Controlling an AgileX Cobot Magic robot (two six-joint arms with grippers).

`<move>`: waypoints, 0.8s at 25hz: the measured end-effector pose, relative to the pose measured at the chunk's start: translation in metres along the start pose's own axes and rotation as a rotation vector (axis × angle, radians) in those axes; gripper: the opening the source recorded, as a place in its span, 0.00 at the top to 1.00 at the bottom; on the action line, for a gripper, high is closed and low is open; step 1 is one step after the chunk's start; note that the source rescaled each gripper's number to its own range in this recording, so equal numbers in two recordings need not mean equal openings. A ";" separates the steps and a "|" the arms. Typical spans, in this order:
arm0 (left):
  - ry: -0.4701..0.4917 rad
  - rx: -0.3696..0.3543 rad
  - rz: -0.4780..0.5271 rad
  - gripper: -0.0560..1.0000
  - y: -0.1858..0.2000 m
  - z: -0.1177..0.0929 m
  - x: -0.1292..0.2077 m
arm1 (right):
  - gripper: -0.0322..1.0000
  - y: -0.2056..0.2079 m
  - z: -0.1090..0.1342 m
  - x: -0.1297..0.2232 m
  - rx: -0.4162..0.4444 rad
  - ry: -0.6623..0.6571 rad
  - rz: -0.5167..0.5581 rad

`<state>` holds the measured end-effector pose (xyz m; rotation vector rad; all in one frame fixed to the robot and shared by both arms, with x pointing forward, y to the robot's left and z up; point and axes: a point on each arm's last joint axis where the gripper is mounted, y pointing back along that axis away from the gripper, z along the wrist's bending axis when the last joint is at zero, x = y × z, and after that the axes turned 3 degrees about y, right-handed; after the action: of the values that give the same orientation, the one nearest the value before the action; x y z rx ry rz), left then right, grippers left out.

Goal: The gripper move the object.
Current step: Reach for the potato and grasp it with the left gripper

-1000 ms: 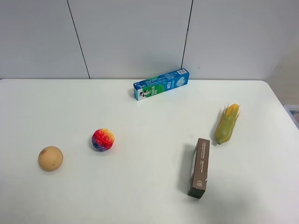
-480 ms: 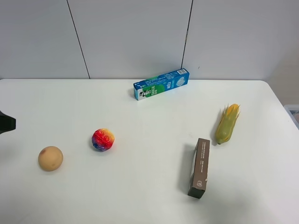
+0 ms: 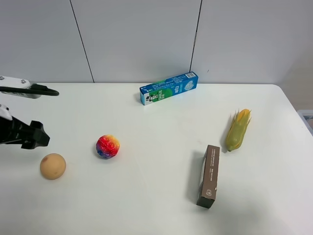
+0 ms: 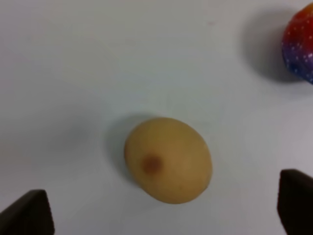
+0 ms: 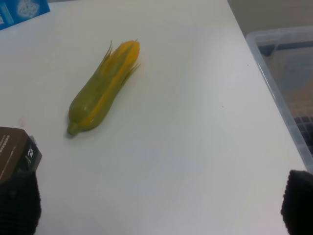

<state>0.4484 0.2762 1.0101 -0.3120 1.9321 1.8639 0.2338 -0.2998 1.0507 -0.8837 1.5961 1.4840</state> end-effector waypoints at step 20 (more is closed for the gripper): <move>-0.046 0.056 0.050 0.00 -0.051 -0.008 0.028 | 0.00 0.000 0.000 0.000 0.000 0.000 0.000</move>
<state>0.4451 0.2682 0.9515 -0.2039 1.9739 1.8283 0.2338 -0.2998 1.0507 -0.8838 1.5960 1.4839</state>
